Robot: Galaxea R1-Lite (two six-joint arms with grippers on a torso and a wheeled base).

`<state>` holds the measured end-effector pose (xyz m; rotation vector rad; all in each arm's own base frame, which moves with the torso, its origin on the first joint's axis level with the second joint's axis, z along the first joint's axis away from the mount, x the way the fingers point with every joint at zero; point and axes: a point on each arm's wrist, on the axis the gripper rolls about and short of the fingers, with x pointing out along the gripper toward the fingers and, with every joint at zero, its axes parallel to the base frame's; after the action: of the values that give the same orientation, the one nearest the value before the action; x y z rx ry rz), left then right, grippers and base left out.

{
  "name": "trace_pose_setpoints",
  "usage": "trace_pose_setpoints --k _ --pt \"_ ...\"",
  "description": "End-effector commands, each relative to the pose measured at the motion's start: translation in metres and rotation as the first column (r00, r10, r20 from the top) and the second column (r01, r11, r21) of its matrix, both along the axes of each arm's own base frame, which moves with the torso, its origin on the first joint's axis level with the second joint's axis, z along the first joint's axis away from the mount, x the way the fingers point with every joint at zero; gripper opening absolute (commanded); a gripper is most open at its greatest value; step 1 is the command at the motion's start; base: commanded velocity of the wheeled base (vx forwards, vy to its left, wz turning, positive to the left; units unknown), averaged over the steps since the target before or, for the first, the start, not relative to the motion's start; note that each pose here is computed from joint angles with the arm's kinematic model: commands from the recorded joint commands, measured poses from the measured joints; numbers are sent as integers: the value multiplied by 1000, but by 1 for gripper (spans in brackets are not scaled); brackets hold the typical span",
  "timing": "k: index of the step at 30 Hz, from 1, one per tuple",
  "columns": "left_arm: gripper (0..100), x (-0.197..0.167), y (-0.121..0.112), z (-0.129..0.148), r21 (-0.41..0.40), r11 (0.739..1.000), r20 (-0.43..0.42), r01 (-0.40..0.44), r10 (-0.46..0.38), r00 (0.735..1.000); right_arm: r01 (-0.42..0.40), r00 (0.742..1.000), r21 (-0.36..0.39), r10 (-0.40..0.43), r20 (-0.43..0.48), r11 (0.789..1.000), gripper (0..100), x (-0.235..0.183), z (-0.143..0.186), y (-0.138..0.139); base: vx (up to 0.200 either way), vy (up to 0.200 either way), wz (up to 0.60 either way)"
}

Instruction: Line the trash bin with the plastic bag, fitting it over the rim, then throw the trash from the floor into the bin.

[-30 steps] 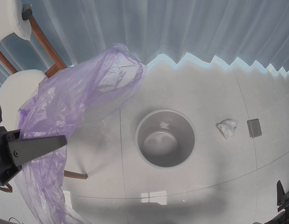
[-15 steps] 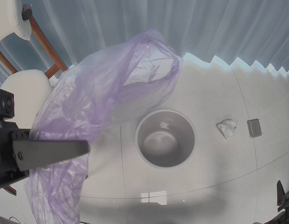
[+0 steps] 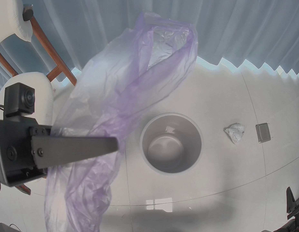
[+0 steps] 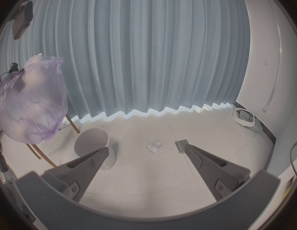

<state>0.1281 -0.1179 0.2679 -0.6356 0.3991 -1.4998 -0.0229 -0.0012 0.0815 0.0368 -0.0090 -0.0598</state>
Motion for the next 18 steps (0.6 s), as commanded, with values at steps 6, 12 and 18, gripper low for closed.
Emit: trace_pose_setpoints --k 6,12,18 --pt "0 46 -20 -17 0 1000 22 -31 31 999 1 1000 0 -1 -2 1000 100 0 -5 0 0 0 0" --pt "0 73 -28 -28 -37 997 71 -65 68 995 0 1000 0 0 -2 1000 100 0 -5 0 0 0 0" --pt "0 89 -38 -39 -56 996 97 -65 71 993 0 1000 0 0 -2 1000 100 0 -5 0 0 0 0"
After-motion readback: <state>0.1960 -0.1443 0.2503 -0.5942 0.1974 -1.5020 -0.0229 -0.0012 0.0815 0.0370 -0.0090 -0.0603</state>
